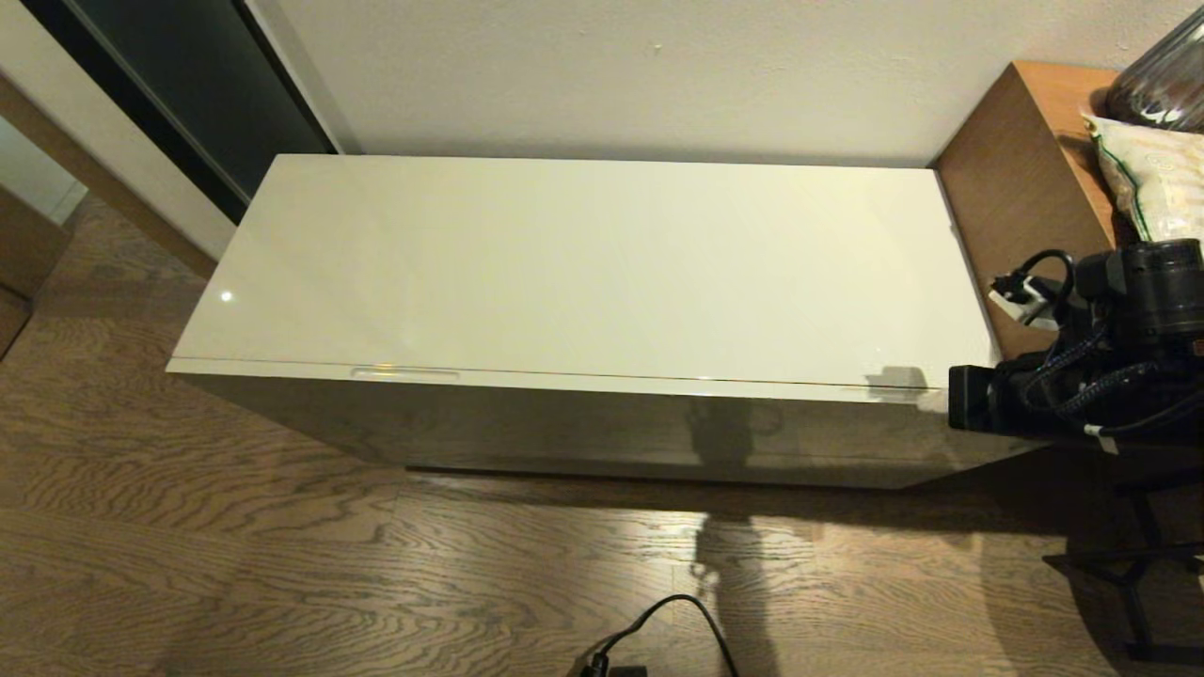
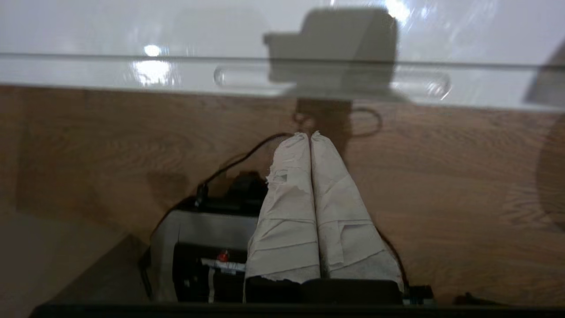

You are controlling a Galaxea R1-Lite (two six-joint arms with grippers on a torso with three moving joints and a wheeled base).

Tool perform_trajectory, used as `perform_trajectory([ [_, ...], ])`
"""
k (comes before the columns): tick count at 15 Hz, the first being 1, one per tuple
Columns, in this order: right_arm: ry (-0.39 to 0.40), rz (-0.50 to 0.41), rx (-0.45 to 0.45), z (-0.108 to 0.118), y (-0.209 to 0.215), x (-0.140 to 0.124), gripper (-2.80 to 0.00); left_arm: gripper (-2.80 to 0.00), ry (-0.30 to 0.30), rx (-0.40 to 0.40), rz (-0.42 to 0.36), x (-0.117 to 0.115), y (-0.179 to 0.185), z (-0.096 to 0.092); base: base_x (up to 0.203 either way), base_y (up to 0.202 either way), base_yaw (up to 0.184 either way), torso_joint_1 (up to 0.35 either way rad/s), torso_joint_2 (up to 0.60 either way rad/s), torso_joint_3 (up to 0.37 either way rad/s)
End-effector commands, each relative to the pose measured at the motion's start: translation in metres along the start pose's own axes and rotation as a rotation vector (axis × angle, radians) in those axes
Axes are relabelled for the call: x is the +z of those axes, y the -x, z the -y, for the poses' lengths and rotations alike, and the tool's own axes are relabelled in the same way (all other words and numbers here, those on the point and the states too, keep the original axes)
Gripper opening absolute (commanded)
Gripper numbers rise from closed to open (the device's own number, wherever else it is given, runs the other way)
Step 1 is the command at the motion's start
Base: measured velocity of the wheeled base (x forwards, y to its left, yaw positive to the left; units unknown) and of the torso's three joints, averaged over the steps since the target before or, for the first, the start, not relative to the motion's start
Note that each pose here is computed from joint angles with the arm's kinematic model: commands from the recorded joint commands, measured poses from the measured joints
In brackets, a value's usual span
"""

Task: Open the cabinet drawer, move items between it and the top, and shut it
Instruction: Open the drawer

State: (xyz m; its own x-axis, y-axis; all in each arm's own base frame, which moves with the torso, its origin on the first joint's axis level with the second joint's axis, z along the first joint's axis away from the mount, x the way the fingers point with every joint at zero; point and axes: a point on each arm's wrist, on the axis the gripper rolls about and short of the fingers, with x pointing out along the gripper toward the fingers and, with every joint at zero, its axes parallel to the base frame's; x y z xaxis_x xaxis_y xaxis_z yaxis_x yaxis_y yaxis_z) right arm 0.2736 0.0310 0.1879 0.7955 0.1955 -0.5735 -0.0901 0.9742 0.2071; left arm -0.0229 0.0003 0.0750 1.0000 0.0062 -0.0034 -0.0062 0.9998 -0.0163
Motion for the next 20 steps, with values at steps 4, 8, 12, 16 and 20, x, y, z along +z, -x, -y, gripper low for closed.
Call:
perform_trajectory([
  [4, -0.032, 0.006, -0.003, -0.002, -0.006, -0.006, -2.8, -2.8, 0.002, 0.0, -0.001, 0.0, 0.0, 0.0, 0.0, 0.0, 0.0, 0.0, 0.0, 0.0],
  [8, -0.037, 0.013, -0.025, 0.0, -0.022, -0.006, -2.8, -2.8, 0.0, 0.0, -0.001, 0.0, 0.0, 0.0, 0.0, 0.0, 0.0, 0.0, 0.0, 0.0],
  [12, -0.055, 0.024, -0.032, 0.002, -0.04, -0.006, -2.8, -2.8, 0.0, 0.0, -0.001, 0.0, 0.0, 0.0, 0.0, 0.0, 0.0, 0.0, 0.0, 0.0],
  [16, -0.065, 0.058, -0.032, 0.0, -0.04, 0.003, -2.8, -2.8, 0.0, 0.0, -0.001, 0.0, 0.0, 0.0, 0.0, 0.0, 0.0, 0.0, 0.0, 0.0],
  [20, -0.066, 0.063, -0.033, 0.0, -0.041, 0.005, -2.8, -2.8, 0.0, 0.0, -0.001, 0.0, 0.0, 0.0, 0.0, 0.0, 0.0, 0.0, 0.0, 0.0],
])
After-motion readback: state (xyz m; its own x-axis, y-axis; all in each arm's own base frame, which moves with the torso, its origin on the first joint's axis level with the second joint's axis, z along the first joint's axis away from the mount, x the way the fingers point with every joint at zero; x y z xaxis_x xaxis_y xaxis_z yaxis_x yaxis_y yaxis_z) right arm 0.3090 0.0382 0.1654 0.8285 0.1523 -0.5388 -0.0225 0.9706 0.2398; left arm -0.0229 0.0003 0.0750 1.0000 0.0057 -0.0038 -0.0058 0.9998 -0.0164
